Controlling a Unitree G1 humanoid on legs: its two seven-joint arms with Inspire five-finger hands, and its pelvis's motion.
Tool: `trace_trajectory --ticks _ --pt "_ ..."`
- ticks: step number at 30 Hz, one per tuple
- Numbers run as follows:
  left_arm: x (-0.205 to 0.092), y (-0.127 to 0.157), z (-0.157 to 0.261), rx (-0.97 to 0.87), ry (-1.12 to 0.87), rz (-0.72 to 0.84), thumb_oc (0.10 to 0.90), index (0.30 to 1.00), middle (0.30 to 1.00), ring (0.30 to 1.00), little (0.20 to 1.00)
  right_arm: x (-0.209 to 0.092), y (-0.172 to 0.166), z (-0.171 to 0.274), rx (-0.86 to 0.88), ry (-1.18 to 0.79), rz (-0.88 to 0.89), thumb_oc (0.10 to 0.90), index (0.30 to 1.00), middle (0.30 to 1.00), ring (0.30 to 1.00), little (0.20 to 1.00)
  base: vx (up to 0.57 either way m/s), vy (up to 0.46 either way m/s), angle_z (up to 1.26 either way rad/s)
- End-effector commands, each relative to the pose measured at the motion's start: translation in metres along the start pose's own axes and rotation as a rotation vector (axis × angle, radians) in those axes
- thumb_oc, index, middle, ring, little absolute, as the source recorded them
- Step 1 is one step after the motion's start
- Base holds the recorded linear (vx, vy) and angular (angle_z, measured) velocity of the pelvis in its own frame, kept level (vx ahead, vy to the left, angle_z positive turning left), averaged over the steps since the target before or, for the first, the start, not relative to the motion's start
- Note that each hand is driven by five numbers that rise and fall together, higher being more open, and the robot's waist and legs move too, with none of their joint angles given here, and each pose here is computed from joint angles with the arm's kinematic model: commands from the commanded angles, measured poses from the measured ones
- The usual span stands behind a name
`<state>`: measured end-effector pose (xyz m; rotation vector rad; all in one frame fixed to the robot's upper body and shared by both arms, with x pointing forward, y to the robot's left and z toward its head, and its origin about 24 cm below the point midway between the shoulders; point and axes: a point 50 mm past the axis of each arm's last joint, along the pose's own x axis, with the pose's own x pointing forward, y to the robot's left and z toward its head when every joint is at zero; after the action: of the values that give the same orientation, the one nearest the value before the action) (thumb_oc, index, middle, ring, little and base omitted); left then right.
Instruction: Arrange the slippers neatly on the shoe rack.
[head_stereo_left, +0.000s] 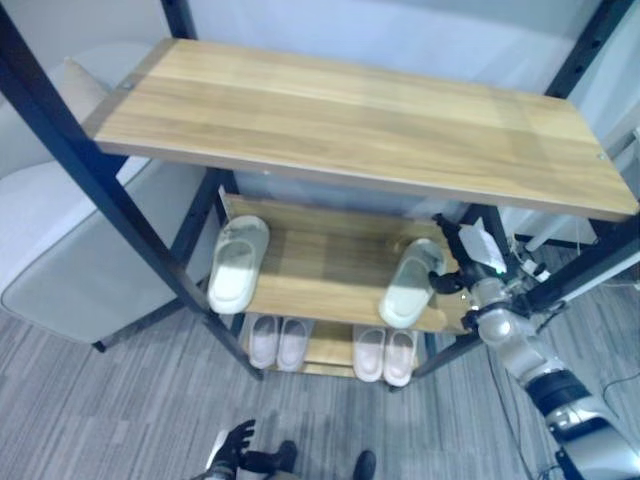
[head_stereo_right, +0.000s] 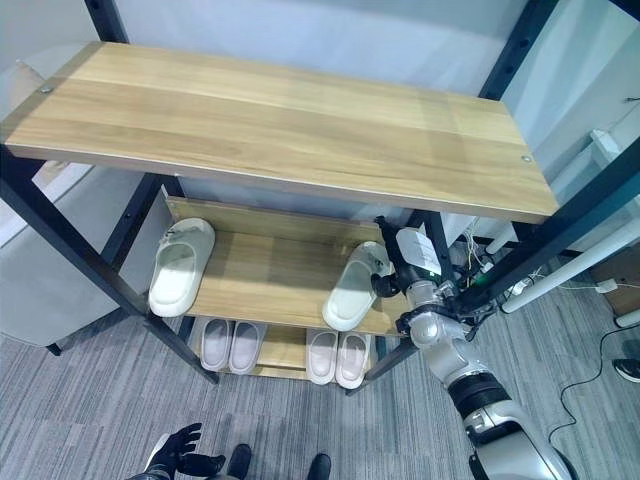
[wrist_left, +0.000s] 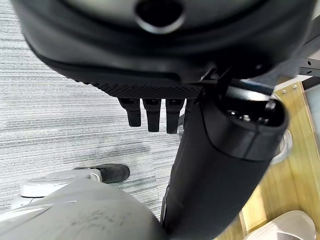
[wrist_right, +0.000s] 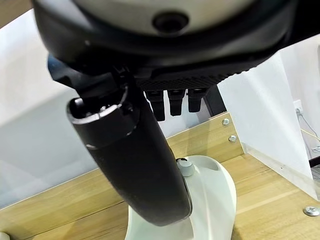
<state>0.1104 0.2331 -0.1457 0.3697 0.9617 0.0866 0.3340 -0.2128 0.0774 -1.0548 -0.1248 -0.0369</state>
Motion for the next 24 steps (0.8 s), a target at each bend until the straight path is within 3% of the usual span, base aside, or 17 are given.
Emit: trace_trajectory --ticks 1,8,9,10,11,12,13,14,24 --pt "0.001 -0.009 0.002 0.050 -0.004 -0.052 0.800 0.900 0.900 0.900 0.900 0.013 -0.028 0.012 0.004 -0.065 -0.094 0.800 0.900 0.900 0.900 0.900 0.00 0.000 0.00" --pt "0.000 -0.009 -0.002 0.049 0.010 -0.054 0.800 0.900 0.900 0.900 0.900 0.014 -0.015 0.007 0.033 -0.020 -0.044 0.800 0.900 0.900 0.900 0.900 0.00 0.000 0.00" --pt "0.000 -0.008 -0.002 0.045 0.012 -0.049 0.800 0.900 0.900 0.900 0.900 0.016 -0.009 0.008 0.055 -0.007 -0.028 0.764 0.846 0.846 0.846 0.846 0.00 0.000 0.00" --pt "0.000 -0.007 -0.002 0.044 0.012 -0.047 0.800 0.900 0.900 0.900 0.900 0.016 -0.006 0.007 0.059 0.003 -0.019 0.673 0.709 0.709 0.709 0.709 0.00 0.000 0.00" --pt "0.000 -0.007 -0.002 0.044 0.012 -0.047 0.800 0.900 0.900 0.900 0.900 0.016 -0.006 0.007 0.059 0.003 -0.019 0.673 0.709 0.709 0.709 0.709 0.00 0.000 0.00" --pt "0.000 -0.006 -0.003 0.044 0.018 -0.044 0.800 0.900 0.900 0.900 0.900 0.017 -0.002 0.006 0.070 0.023 -0.003 0.587 0.580 0.580 0.580 0.580 0.00 0.000 0.00" --pt "0.000 -0.005 -0.004 0.041 0.021 -0.040 0.800 0.900 0.900 0.900 0.900 0.018 -0.002 0.006 0.075 0.022 -0.004 0.416 0.324 0.324 0.324 0.324 0.00 0.000 0.00" --pt "0.000 -0.005 -0.005 0.040 0.024 -0.038 0.800 0.900 0.900 0.900 0.900 0.018 0.000 0.007 0.082 0.022 0.002 0.400 0.300 0.300 0.300 0.300 0.00 0.000 0.00" --pt "0.000 0.001 -0.010 0.031 0.050 -0.020 0.800 0.900 0.900 0.900 0.900 0.020 -0.001 0.010 0.122 0.017 -0.008 0.400 0.300 0.300 0.300 0.300 0.00 -0.004 0.01"
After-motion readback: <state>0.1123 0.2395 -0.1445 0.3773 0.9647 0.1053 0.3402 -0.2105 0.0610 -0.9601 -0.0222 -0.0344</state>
